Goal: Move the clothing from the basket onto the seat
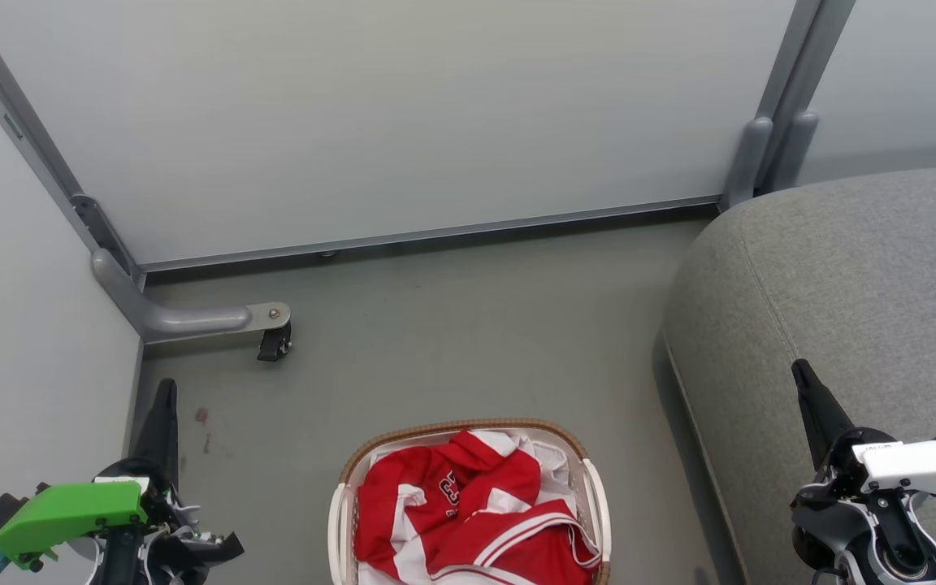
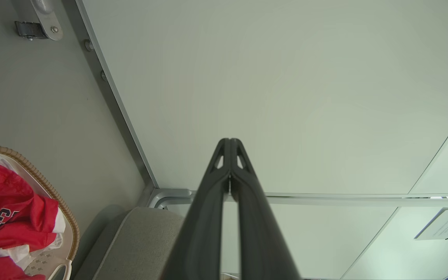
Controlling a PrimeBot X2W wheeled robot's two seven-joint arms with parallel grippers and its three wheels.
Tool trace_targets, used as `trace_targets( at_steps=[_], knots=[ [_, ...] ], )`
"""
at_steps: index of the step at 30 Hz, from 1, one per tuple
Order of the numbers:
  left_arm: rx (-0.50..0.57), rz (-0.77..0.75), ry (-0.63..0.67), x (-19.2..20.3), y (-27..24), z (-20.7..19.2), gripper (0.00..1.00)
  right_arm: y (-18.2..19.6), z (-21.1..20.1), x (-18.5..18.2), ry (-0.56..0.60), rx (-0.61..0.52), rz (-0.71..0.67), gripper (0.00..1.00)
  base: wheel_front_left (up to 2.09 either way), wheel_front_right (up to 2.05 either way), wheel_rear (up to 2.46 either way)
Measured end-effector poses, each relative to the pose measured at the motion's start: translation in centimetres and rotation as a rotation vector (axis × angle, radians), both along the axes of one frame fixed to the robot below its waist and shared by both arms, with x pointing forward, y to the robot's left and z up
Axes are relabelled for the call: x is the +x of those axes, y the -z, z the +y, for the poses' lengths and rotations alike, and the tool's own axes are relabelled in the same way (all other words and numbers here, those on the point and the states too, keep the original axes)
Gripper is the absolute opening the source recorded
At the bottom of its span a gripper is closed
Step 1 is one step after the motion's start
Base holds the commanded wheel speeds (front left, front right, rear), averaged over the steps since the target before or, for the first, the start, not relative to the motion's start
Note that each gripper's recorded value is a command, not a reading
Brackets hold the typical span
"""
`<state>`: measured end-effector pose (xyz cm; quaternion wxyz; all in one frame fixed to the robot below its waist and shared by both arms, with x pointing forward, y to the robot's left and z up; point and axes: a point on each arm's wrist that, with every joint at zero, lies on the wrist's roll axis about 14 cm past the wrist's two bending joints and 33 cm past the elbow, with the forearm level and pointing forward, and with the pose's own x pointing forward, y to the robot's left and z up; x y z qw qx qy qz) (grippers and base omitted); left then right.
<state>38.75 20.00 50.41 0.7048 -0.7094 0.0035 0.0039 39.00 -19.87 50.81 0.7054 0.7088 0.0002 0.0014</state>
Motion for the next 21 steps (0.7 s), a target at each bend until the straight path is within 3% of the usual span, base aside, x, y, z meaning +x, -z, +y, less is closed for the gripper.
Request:
trace_targets(
  at_steps=[7, 8, 15, 21],
  knots=[
    [0.000, 0.000, 0.000, 0.0, 0.0, 0.0, 0.00, 0.0, 0.0, 0.0, 0.000, 0.000, 0.000, 0.00, 0.00, 0.00, 0.00],
    [0.000, 0.000, 0.000, 0.0, 0.0, 0.0, 1.00, 0.0, 0.0, 0.0, 0.000, 0.000, 0.000, 1.00, 0.00, 0.00, 0.00],
    [-0.016, 0.100, 0.004, -1.5, 3.3, -0.5, 1.00, 2.8, 0.5, -1.1, 0.001, 0.021, 0.083, 1.00, 0.00, 0.00, 0.00],
    [-0.002, 0.100, 0.008, -1.5, 3.3, -1.2, 1.00, 3.0, 0.6, -1.3, 0.015, 0.008, 0.088, 1.00, 0.00, 0.00, 0.00]
  ],
)
